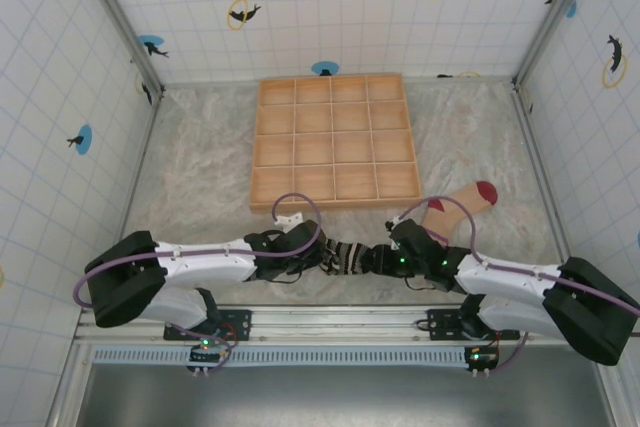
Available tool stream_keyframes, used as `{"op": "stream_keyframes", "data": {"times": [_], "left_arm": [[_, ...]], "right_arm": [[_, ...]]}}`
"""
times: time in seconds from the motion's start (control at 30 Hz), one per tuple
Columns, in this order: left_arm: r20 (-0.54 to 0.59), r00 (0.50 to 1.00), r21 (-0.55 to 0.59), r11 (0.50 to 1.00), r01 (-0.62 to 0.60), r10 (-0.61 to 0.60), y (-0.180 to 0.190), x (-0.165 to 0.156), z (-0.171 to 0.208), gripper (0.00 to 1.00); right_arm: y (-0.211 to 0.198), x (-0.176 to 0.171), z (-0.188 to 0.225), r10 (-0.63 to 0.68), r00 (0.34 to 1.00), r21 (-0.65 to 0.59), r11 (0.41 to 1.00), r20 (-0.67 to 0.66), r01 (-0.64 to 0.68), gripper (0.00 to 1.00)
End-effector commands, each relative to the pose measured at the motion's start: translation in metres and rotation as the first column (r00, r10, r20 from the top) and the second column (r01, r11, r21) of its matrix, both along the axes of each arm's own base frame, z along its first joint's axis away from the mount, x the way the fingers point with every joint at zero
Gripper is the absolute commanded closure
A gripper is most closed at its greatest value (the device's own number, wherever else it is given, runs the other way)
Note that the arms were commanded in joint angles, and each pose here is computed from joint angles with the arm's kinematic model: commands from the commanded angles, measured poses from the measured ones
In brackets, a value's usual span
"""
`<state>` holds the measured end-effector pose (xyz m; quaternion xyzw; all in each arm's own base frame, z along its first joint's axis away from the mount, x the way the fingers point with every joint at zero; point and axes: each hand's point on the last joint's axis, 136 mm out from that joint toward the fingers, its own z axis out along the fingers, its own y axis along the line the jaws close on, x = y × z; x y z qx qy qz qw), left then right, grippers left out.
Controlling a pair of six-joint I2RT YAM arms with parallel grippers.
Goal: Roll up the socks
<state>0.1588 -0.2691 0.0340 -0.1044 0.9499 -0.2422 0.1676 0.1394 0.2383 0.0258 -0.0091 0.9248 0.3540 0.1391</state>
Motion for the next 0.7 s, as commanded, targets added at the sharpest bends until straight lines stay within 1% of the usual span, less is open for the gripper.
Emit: {"op": "stream_keyframes", "data": {"times": [0.0, 0.07, 0.2, 0.3, 0.37, 0.4, 0.57, 0.63, 0.67], "left_arm": [[-0.034, 0.999, 0.066, 0.997, 0.039, -0.037, 0.014, -0.01, -0.015, 1.0], [-0.035, 0.998, 0.065, 0.997, 0.045, -0.043, 0.013, -0.011, -0.015, 1.0], [-0.034, 0.997, 0.045, 0.997, 0.069, -0.067, 0.009, -0.012, -0.013, 1.0], [-0.024, 0.995, 0.036, 0.995, 0.094, -0.094, 0.006, -0.013, -0.009, 1.0], [-0.018, 0.993, 0.031, 0.993, 0.114, -0.114, 0.006, -0.015, -0.006, 1.0], [-0.011, 0.992, 0.024, 0.991, 0.129, -0.129, 0.005, -0.015, -0.004, 1.0], [0.009, 0.983, 0.004, 0.983, 0.183, -0.183, 0.003, -0.021, 0.004, 1.0], [0.028, 0.983, 0.002, 0.983, 0.183, -0.183, 0.003, -0.024, 0.006, 1.0], [0.034, 0.982, -0.006, 0.982, 0.186, -0.186, 0.002, -0.026, 0.006, 1.0]], "right_arm": [[0.001, -0.007, -0.009, -0.004, 0.999, 0.012, 1.0, -0.037, 0.005, 0.58], [0.003, -0.003, -0.005, -0.013, 1.0, 0.029, 0.999, -0.023, 0.014, 0.61], [0.001, 0.002, -0.005, -0.034, 0.999, 0.028, 0.999, -0.012, 0.034, 0.73], [-0.002, 0.006, -0.008, -0.04, 0.999, 0.007, 0.999, -0.005, 0.04, 0.88], [-0.006, 0.012, -0.01, -0.037, 0.999, -0.043, 0.998, 0.017, 0.038, 0.98], [-0.008, 0.016, -0.011, -0.032, 0.999, -0.077, 0.996, 0.035, 0.034, 1.0], [-0.001, 0.048, 0.005, 0.016, 0.989, -0.155, 0.988, 0.15, 0.007, 1.0], [0.002, 0.058, 0.004, 0.046, 0.987, -0.196, 0.981, 0.155, -0.015, 1.0], [0.009, 0.063, 0.006, 0.07, 0.984, -0.197, 0.98, 0.165, -0.036, 1.0]]}}
